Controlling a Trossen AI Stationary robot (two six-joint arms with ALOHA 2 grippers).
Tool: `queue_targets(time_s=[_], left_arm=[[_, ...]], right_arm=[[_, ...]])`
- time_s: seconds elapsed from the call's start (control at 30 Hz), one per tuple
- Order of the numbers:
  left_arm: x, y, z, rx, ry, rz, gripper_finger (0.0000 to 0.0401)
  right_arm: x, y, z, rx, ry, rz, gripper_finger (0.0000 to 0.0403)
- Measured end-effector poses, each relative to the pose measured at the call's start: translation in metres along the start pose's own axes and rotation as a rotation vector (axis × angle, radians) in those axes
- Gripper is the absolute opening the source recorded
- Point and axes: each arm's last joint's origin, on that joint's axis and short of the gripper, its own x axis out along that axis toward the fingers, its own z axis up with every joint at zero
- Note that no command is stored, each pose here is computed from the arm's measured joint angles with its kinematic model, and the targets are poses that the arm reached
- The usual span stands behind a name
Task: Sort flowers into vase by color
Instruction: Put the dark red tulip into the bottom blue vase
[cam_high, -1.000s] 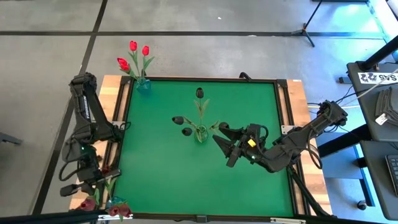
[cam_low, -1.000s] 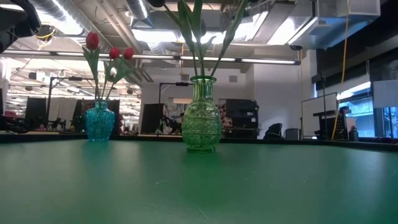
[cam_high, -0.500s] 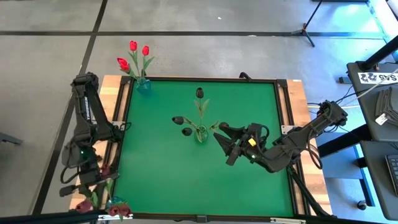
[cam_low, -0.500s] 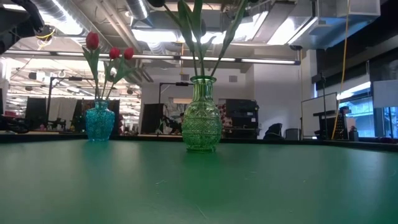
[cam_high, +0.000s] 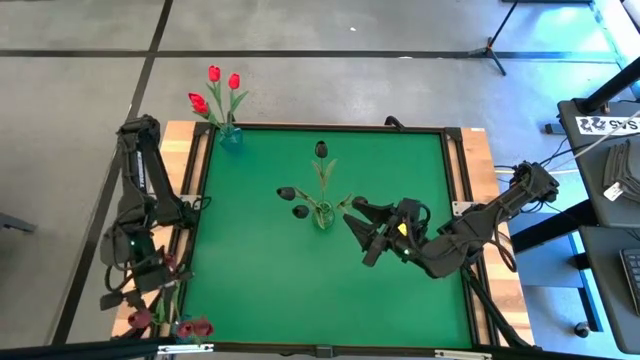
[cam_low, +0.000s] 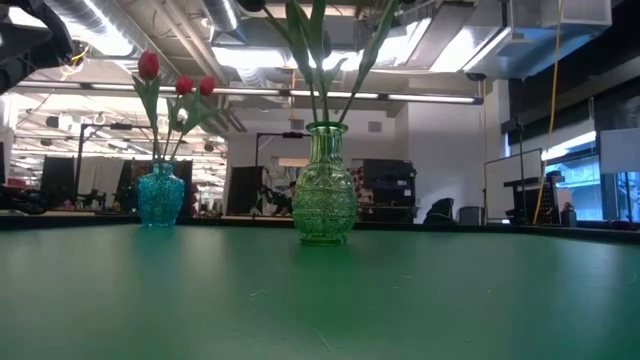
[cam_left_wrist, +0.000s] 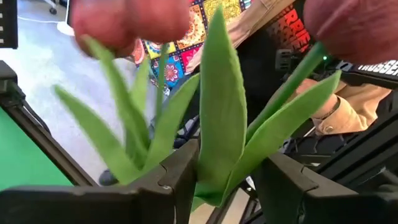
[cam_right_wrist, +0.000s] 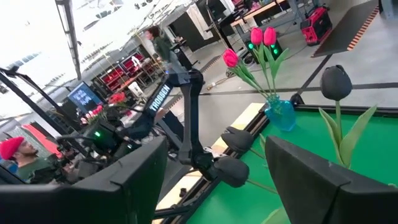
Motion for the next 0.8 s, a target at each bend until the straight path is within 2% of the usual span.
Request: queue_targets(time_s=[0.37,0.53,0.8], left_arm=[[-0.001,-0.016,0.025,0.031,-0.002,-0.003,0.0141],[0.007,-0.021,0.031,-0.023,0.016,-0.001,0.0141],[0.023,-0.014,0.013,-0.190,0.170,0.100,0.0141]], right_arm=[[0.000,-0.004,-0.004,-0.001,0.035,-0.007,0.0270],[0.000,-0.005,-0.006,-0.023,0.047,-0.011,0.0270],[0.000,-0.007,-0.009,-0.068,0.087,-0.006,0.0270]])
